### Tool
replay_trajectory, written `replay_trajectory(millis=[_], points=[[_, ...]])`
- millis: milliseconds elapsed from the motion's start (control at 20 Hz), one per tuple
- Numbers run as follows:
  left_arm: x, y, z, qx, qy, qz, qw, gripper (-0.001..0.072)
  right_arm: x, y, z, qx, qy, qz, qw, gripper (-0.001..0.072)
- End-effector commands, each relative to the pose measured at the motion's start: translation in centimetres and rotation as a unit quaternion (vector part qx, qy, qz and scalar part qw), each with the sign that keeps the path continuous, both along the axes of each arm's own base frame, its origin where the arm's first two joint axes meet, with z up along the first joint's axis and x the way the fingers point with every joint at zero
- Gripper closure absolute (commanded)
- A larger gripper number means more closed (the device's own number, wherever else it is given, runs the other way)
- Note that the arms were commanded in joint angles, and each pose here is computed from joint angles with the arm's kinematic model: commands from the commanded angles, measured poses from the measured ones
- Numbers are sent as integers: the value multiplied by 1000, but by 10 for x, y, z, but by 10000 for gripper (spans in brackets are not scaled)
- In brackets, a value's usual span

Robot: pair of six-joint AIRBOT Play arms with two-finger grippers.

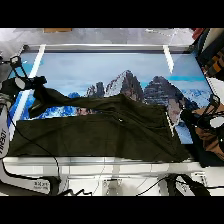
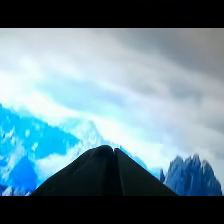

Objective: Fold the clothes and pants, and hang the long-sleeved shirts on hangers.

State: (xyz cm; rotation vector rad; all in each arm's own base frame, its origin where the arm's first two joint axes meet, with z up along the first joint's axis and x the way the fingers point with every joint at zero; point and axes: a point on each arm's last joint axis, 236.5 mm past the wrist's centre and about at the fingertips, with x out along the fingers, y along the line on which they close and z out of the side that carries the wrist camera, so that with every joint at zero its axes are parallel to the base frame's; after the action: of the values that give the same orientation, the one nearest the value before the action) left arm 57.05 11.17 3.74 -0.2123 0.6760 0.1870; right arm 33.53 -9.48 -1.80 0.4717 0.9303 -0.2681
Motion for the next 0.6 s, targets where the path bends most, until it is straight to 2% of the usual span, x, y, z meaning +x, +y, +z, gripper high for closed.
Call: replay_trajectory(millis=[0, 200, 300, 450, 550], points=[[18, 14, 15, 4, -60, 23, 998, -2, 1, -1, 1, -1, -3, -1, 1000, 330], [-21, 11, -8, -22, 43, 19, 999, 10, 1, -1, 1, -2, -3, -1, 1000, 329], [-61, 13, -30, -40, 134, 19, 990, 174, 1, -1, 1, -2, -4, -1, 1000, 329], [-121, 26, -55, -69, 246, 33, 966, 174, 1, -1, 1, -2, -3, -1, 1000, 329], [-149, 29, -59, -77, 263, 43, 961, 174, 1, -1, 1, -4, -3, 0, 1000, 329]])
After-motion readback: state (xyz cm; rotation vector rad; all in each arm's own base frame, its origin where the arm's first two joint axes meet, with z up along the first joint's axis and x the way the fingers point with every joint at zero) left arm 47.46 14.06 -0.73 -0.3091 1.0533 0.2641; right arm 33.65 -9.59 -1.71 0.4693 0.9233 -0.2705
